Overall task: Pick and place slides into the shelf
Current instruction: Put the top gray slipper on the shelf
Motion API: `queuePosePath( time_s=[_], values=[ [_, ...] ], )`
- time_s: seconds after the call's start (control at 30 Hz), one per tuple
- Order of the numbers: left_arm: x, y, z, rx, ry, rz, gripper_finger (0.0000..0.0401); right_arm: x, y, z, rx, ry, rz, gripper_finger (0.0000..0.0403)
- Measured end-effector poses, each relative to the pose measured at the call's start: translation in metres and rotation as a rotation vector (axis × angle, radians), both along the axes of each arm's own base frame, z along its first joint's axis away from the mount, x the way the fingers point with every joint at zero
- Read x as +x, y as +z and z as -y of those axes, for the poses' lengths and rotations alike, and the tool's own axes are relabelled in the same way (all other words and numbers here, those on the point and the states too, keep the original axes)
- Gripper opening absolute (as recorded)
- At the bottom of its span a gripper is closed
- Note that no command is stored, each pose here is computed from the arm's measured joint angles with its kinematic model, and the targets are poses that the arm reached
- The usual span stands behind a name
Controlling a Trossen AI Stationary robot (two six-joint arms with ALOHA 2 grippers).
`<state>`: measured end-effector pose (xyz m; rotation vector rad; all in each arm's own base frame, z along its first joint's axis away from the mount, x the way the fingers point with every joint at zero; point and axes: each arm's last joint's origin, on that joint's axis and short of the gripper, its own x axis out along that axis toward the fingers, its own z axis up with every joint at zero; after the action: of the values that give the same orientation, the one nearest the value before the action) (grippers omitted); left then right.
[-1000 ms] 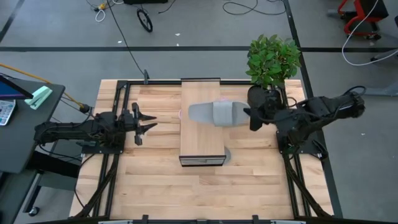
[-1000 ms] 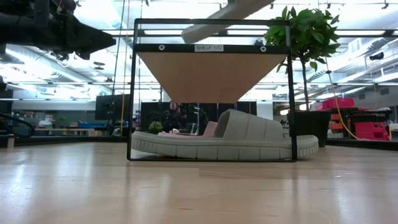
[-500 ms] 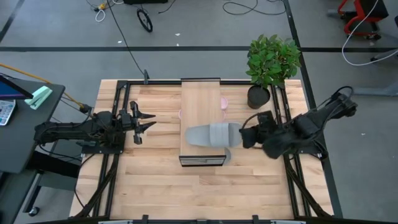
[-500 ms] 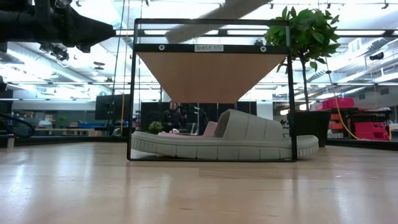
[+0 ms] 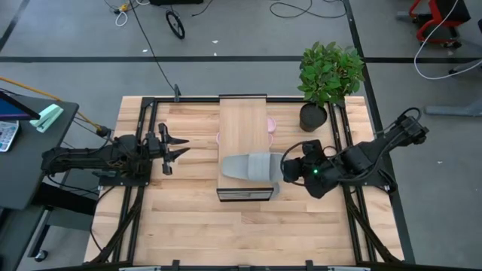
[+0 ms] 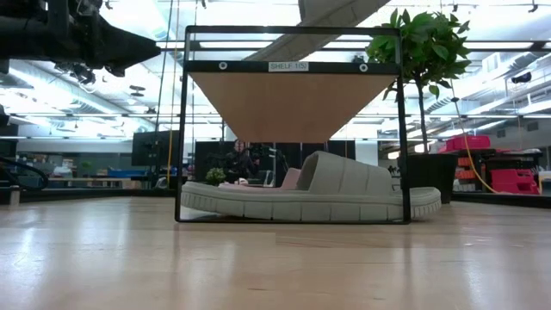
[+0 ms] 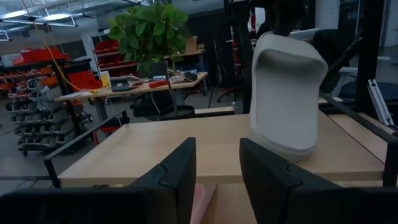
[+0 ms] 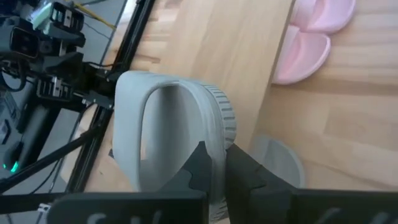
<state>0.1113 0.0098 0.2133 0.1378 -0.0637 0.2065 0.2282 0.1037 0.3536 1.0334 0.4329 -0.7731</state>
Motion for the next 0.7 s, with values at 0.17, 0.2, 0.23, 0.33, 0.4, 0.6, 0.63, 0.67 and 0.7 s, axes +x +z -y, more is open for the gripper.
queuePosePath(
  time_s=[0.17, 0.2, 0.23, 0.33, 0.4, 0.6, 0.63, 0.67, 0.7],
  values=[
    [0.0, -0.001, 0.0, 0.0, 0.0, -0.009, 0.0126, 0.004, 0.001, 0.004, 0.051, 0.016, -0.004, 0.0023],
    [0.0, -0.001, 0.0, 0.0, 0.0, -0.009, 0.0125, 0.005, 0.002, 0.006, 0.062, 0.027, -0.002, 0.0023],
    [0.0, -0.001, 0.0, 0.0, 0.0, -0.009, 0.0124, 0.006, 0.003, 0.007, 0.07, 0.04, 0.003, 0.0023],
    [0.0, -0.001, 0.0, 0.013, 0.001, -0.011, 0.0121, 0.011, 0.004, 0.011, 0.079, 0.064, 0.004, 0.0023],
    [0.0, -0.001, 0.0, 0.024, 0.002, -0.014, 0.0122, 0.012, 0.004, 0.016, 0.084, 0.066, -0.011, 0.0023],
    [0.0, -0.001, 0.0, 0.027, 0.002, -0.014, 0.0128, 0.019, -0.001, 0.028, 0.125, 0.054, -0.062, 0.0023],
    [0.0, -0.001, 0.0, 0.032, 0.002, -0.015, 0.0128, 0.02, -0.002, 0.029, 0.134, 0.055, -0.071, 0.0023],
    [0.0, -0.001, 0.0, 0.036, 0.003, -0.016, 0.0127, 0.022, -0.004, 0.03, 0.143, 0.058, -0.084, 0.0023],
    [0.0, -0.001, 0.0, 0.041, 0.003, -0.017, 0.0126, 0.023, -0.006, 0.031, 0.151, 0.057, -0.097, 0.0023]
  ],
)
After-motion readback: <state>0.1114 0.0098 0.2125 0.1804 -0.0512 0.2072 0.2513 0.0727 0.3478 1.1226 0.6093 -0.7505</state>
